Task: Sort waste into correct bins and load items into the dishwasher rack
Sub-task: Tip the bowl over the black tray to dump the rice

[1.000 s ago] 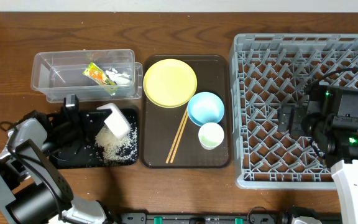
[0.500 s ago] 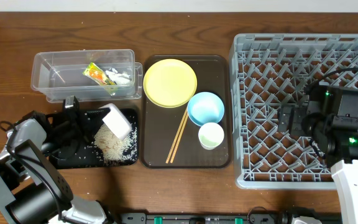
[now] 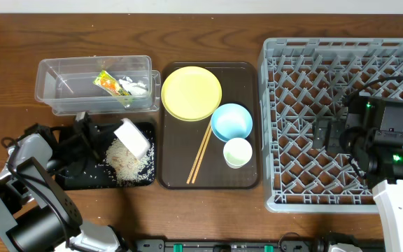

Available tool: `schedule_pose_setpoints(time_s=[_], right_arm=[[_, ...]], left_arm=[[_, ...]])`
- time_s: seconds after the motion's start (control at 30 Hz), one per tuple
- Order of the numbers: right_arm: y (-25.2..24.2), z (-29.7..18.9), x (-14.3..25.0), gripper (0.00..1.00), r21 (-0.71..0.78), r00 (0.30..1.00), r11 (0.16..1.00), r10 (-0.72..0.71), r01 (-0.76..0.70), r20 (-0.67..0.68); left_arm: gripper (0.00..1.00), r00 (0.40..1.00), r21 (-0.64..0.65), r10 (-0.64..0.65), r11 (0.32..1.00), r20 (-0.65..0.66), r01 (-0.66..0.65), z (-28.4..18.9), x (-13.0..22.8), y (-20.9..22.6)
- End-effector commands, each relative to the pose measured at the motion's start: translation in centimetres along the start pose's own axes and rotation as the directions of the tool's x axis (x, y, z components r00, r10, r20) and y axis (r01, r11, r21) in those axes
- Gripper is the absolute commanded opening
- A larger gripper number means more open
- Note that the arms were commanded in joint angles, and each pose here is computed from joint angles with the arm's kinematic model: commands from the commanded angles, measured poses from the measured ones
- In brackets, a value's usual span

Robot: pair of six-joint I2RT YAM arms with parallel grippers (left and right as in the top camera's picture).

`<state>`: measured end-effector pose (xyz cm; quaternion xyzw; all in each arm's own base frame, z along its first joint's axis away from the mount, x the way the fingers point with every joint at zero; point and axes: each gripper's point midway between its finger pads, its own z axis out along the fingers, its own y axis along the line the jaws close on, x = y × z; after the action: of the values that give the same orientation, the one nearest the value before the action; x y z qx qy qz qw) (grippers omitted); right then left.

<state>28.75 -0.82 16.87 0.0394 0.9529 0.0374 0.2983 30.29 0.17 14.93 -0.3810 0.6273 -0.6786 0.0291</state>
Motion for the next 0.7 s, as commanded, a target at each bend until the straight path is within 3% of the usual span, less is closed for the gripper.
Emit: schedule_pose_setpoints(time_s=[0.0,0.13,0.33,0.67], right_arm=[[0.84,-0.67,-0.80,0.99,-0.014,1.000,1.000,-0.015,0.015,0.025],[0.84,-0.67,-0.78,0.99,-0.014,1.000,1.000,-0.015,0.015,0.024],[0.84,-0.67,-0.79,0.99,-0.014,1.000,1.000,-0.015,0.015,0.024],[0.84,-0.67,-0.78,0.99,-0.014,1.000,1.000,-0.015,0.015,0.024]], left_arm=[[0.06,0.981,0.029,0.195,0.980,0.007,-0.195,-0.14,-0.69,-0.56],[0.06,0.908,0.026,0.418,0.908,0.018,-0.419,-0.14,-1.25,-0.78],[0.06,0.958,0.028,0.286,0.958,0.014,-0.286,-0.15,-1.27,-0.81],[0.06,0.944,0.027,0.329,0.944,0.009,-0.329,0.03,-1.14,-1.06]])
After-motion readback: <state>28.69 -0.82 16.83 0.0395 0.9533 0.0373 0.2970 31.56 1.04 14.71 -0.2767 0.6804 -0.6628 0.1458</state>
